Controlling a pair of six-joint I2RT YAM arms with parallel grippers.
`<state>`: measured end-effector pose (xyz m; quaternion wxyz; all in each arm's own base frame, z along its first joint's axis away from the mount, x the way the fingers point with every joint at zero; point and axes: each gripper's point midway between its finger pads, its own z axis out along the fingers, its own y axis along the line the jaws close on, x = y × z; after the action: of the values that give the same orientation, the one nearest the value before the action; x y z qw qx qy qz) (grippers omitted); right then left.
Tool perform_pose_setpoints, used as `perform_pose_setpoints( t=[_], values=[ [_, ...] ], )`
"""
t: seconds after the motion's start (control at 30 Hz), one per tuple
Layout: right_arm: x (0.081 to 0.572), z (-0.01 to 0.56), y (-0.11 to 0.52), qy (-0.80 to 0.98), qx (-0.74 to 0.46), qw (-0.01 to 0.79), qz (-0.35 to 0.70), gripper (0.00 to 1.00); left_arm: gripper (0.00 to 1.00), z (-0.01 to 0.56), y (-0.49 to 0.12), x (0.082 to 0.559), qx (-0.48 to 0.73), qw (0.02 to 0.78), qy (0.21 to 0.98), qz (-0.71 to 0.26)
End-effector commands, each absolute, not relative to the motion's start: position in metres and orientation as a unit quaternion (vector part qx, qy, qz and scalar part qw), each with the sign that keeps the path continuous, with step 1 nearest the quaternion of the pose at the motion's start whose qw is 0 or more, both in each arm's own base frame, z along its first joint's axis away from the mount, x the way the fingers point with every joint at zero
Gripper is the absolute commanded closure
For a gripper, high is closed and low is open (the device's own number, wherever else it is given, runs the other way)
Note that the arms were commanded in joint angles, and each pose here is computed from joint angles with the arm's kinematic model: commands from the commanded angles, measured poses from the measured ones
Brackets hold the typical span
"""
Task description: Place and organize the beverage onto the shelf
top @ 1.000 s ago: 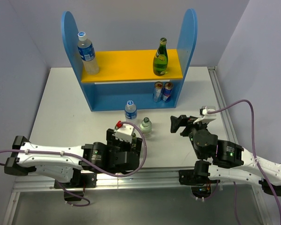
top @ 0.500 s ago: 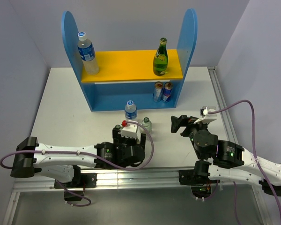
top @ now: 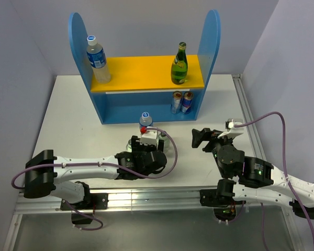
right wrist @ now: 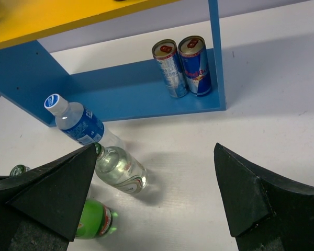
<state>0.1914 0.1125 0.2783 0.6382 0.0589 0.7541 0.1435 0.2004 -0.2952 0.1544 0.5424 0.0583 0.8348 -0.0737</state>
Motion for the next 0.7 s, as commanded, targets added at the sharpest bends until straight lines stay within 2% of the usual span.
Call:
perform_pose_setpoints(
  t=[0.0,0.07,0.1,0.17,0.2,0.33,0.43,0.57,0.67],
  values=[
    [0.192,0.284,0.108,0.747,0.078,0.644,0.145,0.00,0.20,0.170,-0.297,0.201,0.034,0.546,0.831,-0.097],
    [0.192,0.282,0.109,0.747,0.078,0.644,0.145,0.00,0.23,0.171,-0.292,0.200,0.024,0.546,0.831,-0.102],
    [0.192,0.282,0.109,0.747,0.079,0.644,0.145,0.00,0.30,0.169,-0.290,0.200,0.024,0.546,0.831,-0.100],
    [0.193,0.281,0.109,0.747,0.077,0.644,0.144,0.00,0.38,0.168,-0.288,0.199,0.020,0.546,0.831,-0.103],
    [0.193,0.281,0.110,0.748,0.076,0.644,0.142,0.00,0.46,0.168,-0.288,0.199,0.021,0.544,0.833,-0.103],
    [0.193,0.283,0.108,0.747,0.080,0.645,0.139,0.00,0.54,0.167,-0.288,0.198,0.019,0.538,0.837,-0.101],
    [0.193,0.282,0.107,0.747,0.081,0.645,0.140,0.00,0.70,0.164,-0.288,0.196,0.022,0.534,0.840,-0.098],
    [0.193,0.282,0.107,0.746,0.082,0.646,0.139,0.00,1.00,0.164,-0.286,0.196,0.017,0.534,0.840,-0.094],
    [0.193,0.282,0.107,0.747,0.081,0.645,0.137,0.00,1.00,0.175,-0.287,0.199,0.023,0.540,0.837,-0.082]
  ],
)
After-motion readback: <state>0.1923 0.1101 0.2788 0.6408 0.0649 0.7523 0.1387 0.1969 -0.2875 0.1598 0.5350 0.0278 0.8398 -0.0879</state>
